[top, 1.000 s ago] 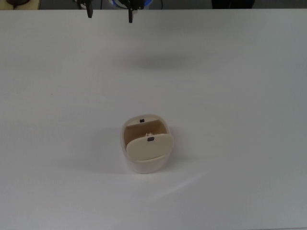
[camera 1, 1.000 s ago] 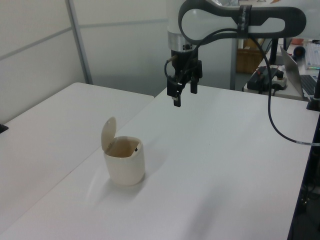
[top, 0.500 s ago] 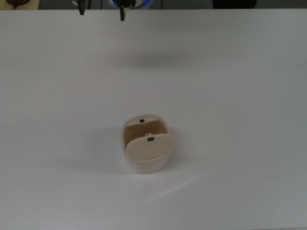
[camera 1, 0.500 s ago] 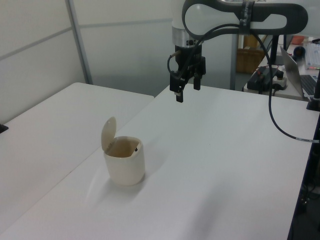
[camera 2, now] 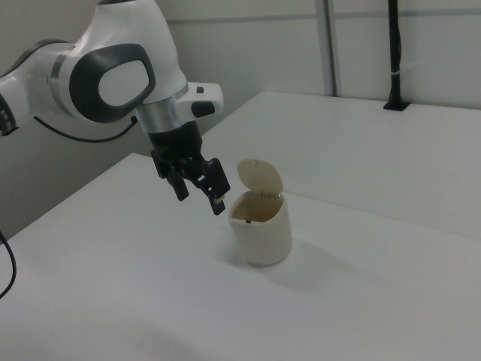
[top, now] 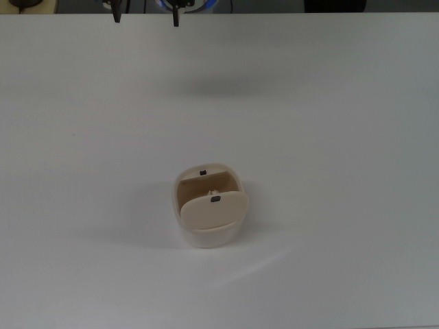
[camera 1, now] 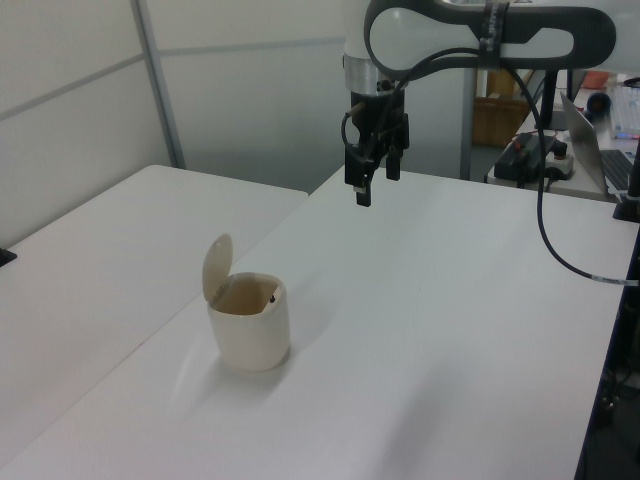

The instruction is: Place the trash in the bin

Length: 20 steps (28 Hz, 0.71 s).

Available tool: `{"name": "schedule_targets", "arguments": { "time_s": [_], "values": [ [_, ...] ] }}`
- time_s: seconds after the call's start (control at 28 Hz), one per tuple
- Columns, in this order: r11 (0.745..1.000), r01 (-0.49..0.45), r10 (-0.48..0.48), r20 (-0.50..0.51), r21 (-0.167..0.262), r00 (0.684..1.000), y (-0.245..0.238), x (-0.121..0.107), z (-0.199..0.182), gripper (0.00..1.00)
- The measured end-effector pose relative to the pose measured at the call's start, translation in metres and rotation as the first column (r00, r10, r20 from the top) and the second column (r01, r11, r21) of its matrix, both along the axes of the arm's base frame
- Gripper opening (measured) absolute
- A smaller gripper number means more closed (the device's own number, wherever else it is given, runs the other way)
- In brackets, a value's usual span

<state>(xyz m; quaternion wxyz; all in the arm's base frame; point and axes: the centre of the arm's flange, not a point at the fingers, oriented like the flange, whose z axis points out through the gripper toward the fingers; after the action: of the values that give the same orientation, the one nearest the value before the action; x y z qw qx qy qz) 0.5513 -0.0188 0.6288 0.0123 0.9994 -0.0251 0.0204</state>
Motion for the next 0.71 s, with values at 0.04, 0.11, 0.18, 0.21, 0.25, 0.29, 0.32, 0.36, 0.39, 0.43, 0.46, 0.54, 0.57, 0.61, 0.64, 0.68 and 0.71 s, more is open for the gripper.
{"name": "schedule_targets", "arguments": {
  "time_s": [0.04, 0.11, 0.18, 0.21, 0.25, 0.29, 0.32, 0.36, 0.39, 0.43, 0.46, 0.54, 0.57, 0.61, 0.64, 0.68, 0.71],
  "values": [
    [1.000, -0.002, 0.002, 0.000, 0.000, 1.000, 0.0000, 0.0000, 0.0000, 1.00],
    [1.000, -0.005, 0.005, 0.000, 0.000, 1.000, 0.0000, 0.0000, 0.0000, 1.00],
    [1.000, -0.008, 0.008, 0.000, 0.000, 1.000, 0.0000, 0.0000, 0.0000, 1.00],
    [1.000, -0.009, 0.009, 0.000, 0.000, 1.000, 0.0000, 0.0000, 0.0000, 1.00],
    [1.000, -0.010, 0.010, 0.000, 0.000, 1.000, 0.0000, 0.0000, 0.0000, 1.00],
    [1.000, -0.010, 0.010, 0.000, 0.000, 1.000, 0.0000, 0.0000, 0.0000, 1.00],
    [1.000, -0.011, 0.011, 0.000, 0.000, 1.000, 0.0000, 0.0000, 0.0000, 1.00],
    [1.000, -0.011, 0.011, -0.001, 0.000, 1.000, 0.0000, 0.0000, 0.0000, 1.00],
    [1.000, -0.011, 0.011, -0.001, 0.000, 1.000, 0.0000, 0.0000, 0.0000, 1.00],
    [1.000, -0.011, 0.011, -0.001, 0.000, 1.000, 0.0000, 0.0000, -0.0001, 1.00],
    [1.000, -0.011, 0.011, -0.001, 0.000, 1.000, 0.0000, 0.0000, -0.0001, 1.00],
    [1.000, -0.011, 0.011, -0.001, 0.000, 1.000, 0.0000, -0.0001, -0.0001, 1.00],
    [1.000, -0.011, 0.011, -0.001, 0.000, 1.000, 0.0000, -0.0001, -0.0001, 1.00],
    [1.000, -0.011, 0.011, -0.001, 0.000, 1.000, 0.0000, -0.0001, -0.0001, 1.00],
    [1.000, -0.011, 0.011, -0.001, 0.000, 1.000, 0.0000, -0.0001, -0.0001, 1.00],
    [1.000, -0.011, 0.011, -0.001, 0.000, 1.000, 0.0000, -0.0001, -0.0001, 1.00],
    [1.000, -0.011, 0.011, -0.001, 0.000, 1.000, 0.0000, -0.0001, -0.0001, 1.00]
  ]
}}
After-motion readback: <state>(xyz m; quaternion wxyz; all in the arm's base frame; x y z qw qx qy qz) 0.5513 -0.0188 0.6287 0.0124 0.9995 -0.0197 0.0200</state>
